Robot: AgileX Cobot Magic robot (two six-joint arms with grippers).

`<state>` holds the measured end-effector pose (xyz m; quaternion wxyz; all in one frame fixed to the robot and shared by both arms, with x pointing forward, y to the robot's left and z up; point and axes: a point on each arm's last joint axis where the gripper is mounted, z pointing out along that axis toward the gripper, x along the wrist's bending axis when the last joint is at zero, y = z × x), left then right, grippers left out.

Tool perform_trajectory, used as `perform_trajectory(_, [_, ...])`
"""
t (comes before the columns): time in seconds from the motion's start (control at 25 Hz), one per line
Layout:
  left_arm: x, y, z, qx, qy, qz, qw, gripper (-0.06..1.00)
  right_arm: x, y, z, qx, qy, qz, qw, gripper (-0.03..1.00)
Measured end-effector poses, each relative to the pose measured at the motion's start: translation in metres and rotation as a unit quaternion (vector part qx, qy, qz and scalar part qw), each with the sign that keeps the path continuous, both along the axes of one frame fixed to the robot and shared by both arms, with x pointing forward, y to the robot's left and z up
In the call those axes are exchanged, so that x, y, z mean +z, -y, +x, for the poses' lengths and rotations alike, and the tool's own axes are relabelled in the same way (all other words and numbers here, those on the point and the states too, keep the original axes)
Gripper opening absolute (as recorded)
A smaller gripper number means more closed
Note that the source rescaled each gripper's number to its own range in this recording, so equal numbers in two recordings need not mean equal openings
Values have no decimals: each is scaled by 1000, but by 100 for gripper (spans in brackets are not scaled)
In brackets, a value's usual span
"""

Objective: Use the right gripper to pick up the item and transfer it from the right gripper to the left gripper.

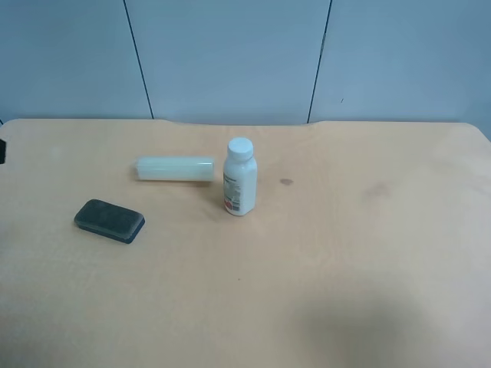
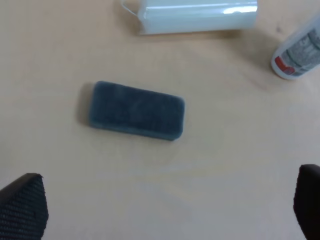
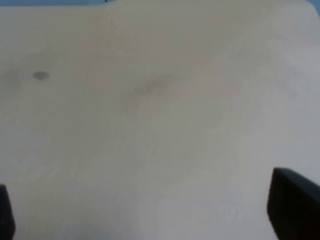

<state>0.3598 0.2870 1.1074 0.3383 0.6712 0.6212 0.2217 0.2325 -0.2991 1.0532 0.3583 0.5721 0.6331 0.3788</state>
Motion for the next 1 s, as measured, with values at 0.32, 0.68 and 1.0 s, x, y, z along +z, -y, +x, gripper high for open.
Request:
perform_trajectory(0.32, [11, -3, -78, 20, 57, 29, 998, 99, 0, 0, 0, 0, 0, 0, 1000, 100])
perform_trajectory(0.68, [-23, -10, -126, 60, 111, 56, 990, 100, 0, 0, 0, 0, 0, 0, 1000, 100])
perform_trajectory(1.0, [-49, -13, -135, 82, 124, 54, 987, 100, 0, 0, 0, 0, 0, 0, 1000, 100])
